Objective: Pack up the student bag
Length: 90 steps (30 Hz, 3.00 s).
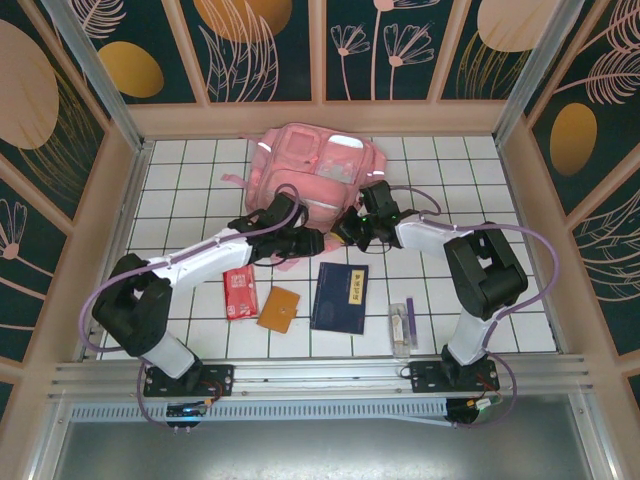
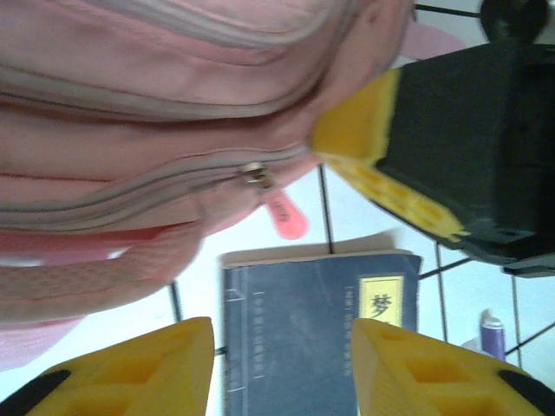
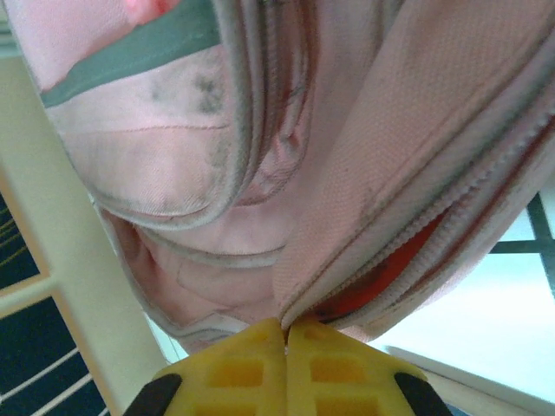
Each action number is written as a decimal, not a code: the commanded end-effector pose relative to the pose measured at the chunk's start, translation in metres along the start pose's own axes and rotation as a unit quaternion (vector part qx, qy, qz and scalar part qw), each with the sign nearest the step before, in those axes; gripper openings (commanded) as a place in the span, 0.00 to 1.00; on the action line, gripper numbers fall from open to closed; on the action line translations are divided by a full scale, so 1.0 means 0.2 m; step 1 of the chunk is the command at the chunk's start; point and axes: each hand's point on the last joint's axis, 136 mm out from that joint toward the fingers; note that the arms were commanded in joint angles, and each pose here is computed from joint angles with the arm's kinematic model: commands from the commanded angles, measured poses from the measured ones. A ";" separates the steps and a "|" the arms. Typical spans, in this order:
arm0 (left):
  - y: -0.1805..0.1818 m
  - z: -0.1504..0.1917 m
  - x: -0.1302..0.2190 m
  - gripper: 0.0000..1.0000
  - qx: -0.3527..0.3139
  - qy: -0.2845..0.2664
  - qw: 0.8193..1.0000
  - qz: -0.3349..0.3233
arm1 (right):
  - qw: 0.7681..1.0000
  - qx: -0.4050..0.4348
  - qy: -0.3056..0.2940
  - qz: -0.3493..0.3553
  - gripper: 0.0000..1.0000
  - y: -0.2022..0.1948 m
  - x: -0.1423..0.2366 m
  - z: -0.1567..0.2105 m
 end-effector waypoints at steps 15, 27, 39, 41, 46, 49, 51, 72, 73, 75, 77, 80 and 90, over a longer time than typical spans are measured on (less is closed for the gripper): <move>0.08 0.02 -0.29 0.49 0.157 -0.003 0.980 -0.122 | 0.999 -0.010 0.017 -0.030 0.00 0.04 0.09 0.01; 0.18 -0.05 -0.38 0.25 0.157 -0.047 0.972 -0.169 | 0.999 -0.012 0.026 -0.036 0.00 0.02 0.08 0.06; 0.13 -0.10 -0.12 0.00 0.086 -0.079 0.985 -0.125 | 1.000 0.004 -0.013 -0.013 0.00 -0.04 0.13 -0.05; 0.12 -0.12 -0.05 0.00 0.082 -0.088 0.987 -0.110 | 1.000 0.015 -0.022 -0.007 0.00 -0.03 0.14 -0.07; 0.08 -0.08 0.01 0.00 0.058 -0.076 0.992 -0.082 | 0.999 0.001 -0.033 -0.003 0.22 -0.05 0.16 -0.09; 0.02 -0.08 -0.01 0.00 0.030 -0.075 0.996 -0.046 | 0.999 -0.017 -0.033 0.007 0.42 -0.07 0.17 -0.08; -0.07 -0.09 -0.04 0.18 0.011 -0.063 0.998 -0.003 | 0.999 -0.026 -0.038 0.017 0.47 -0.07 0.19 -0.08; 0.02 0.00 -0.27 0.45 0.083 -0.008 0.981 -0.173 | 0.999 -0.016 -0.046 0.011 0.51 -0.08 0.23 -0.29; 0.02 0.00 -0.29 0.45 0.084 -0.007 0.982 -0.171 | 0.999 -0.016 -0.047 0.011 0.51 -0.08 0.23 -0.29; 0.03 -0.01 -0.32 0.45 0.077 -0.007 0.980 -0.182 | 0.998 -0.017 -0.051 0.015 0.51 -0.09 0.22 -0.31; 0.06 -0.04 -0.33 0.45 0.067 -0.013 0.976 -0.209 | 0.998 -0.020 -0.050 0.018 0.51 -0.11 0.20 -0.32; 0.09 -0.07 -0.36 0.43 0.061 -0.020 0.971 -0.232 | 0.999 -0.015 -0.043 0.016 0.51 -0.10 0.17 -0.32; 0.07 -0.05 -0.33 0.00 0.050 -0.009 0.974 -0.221 | 0.997 -0.022 -0.059 0.049 0.52 -0.09 0.09 -0.29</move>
Point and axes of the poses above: each hand's point on the last joint's axis, 136 mm out from that joint toward the fingers, its own x axis back along the fingers, its own y axis along the line the jaws close on, z = x × y, and after that the axes turned 13 degrees about -x, right-handed
